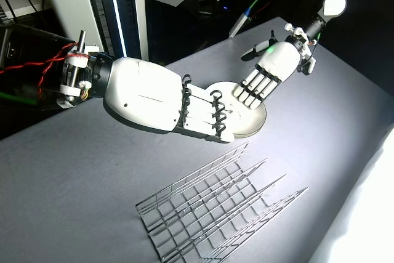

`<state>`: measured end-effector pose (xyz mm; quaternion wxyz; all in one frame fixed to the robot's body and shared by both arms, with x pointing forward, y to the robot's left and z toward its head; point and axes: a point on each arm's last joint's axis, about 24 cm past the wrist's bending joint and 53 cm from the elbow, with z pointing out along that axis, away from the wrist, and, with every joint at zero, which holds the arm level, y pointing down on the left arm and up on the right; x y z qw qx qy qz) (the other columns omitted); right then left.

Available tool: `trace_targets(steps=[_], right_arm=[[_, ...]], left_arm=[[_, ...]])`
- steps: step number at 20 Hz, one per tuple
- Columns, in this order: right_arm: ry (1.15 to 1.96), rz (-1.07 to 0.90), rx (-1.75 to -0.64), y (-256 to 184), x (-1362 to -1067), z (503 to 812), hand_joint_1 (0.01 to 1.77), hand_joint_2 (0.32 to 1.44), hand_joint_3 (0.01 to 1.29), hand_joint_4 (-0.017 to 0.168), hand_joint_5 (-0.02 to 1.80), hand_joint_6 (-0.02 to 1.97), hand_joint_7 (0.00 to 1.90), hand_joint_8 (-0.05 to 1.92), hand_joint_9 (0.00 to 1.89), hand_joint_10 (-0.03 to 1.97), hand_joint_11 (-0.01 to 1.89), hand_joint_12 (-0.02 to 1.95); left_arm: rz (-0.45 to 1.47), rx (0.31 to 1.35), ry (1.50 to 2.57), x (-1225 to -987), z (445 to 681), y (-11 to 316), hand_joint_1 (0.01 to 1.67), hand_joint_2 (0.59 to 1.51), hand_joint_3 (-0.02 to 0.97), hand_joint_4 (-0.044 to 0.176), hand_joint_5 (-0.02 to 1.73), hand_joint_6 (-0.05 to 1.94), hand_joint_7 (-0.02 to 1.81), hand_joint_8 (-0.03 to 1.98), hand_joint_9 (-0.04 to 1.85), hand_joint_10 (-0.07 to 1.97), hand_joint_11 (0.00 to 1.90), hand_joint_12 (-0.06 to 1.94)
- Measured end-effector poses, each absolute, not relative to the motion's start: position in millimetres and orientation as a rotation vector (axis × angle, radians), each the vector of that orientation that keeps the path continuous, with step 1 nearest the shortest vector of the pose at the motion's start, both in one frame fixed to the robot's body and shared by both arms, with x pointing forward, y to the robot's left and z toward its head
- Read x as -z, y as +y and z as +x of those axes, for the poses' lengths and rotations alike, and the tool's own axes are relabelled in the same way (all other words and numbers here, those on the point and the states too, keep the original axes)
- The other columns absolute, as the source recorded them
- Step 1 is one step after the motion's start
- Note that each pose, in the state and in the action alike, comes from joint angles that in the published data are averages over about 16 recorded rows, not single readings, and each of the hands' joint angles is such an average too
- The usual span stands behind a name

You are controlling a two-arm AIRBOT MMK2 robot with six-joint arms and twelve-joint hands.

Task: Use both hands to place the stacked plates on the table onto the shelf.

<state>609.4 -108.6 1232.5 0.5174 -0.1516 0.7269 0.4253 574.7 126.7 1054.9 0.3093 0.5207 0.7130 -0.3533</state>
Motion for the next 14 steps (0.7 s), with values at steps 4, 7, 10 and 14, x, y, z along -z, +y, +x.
trace_targets(steps=[4,7,10,14], right_arm=[[1.741,-0.371,-1.023,-107.0,-1232.9,610.1,1.09,1.01,0.01,0.005,0.01,0.02,0.02,0.01,0.02,0.01,0.03,0.02],[1.735,-0.393,-1.017,-104.2,-1232.1,611.2,1.18,0.98,0.01,0.004,0.01,0.02,0.02,0.01,0.02,0.01,0.03,0.05],[1.729,-0.427,-1.015,-98.0,-1230.4,611.4,1.22,0.96,0.01,0.004,0.01,0.02,0.02,0.01,0.02,0.01,0.03,0.11],[1.722,-0.493,-1.014,-84.2,-1225.1,609.5,1.25,0.94,0.01,0.005,0.01,0.02,0.02,0.01,0.02,0.01,0.03,0.20]], left_arm=[[1.378,0.955,1.872,-1052.5,571.2,114.6,0.02,0.992,0.008,-0.011,-0.01,-0.03,-0.01,-0.02,0.01,0.00,0.02,0.01],[1.381,0.974,1.859,-1051.6,568.5,103.7,0.01,0.989,0.007,-0.011,-0.01,-0.03,-0.01,-0.02,0.01,0.00,0.02,0.01],[1.386,0.993,1.840,-1051.8,566.3,91.0,0.01,0.987,0.007,-0.011,-0.01,-0.03,-0.01,-0.02,0.01,0.00,0.02,0.01],[1.390,1.014,1.818,-1053.2,565.1,76.1,0.01,0.988,0.007,-0.011,-0.01,-0.03,-0.01,-0.02,0.01,0.00,0.02,0.01]])
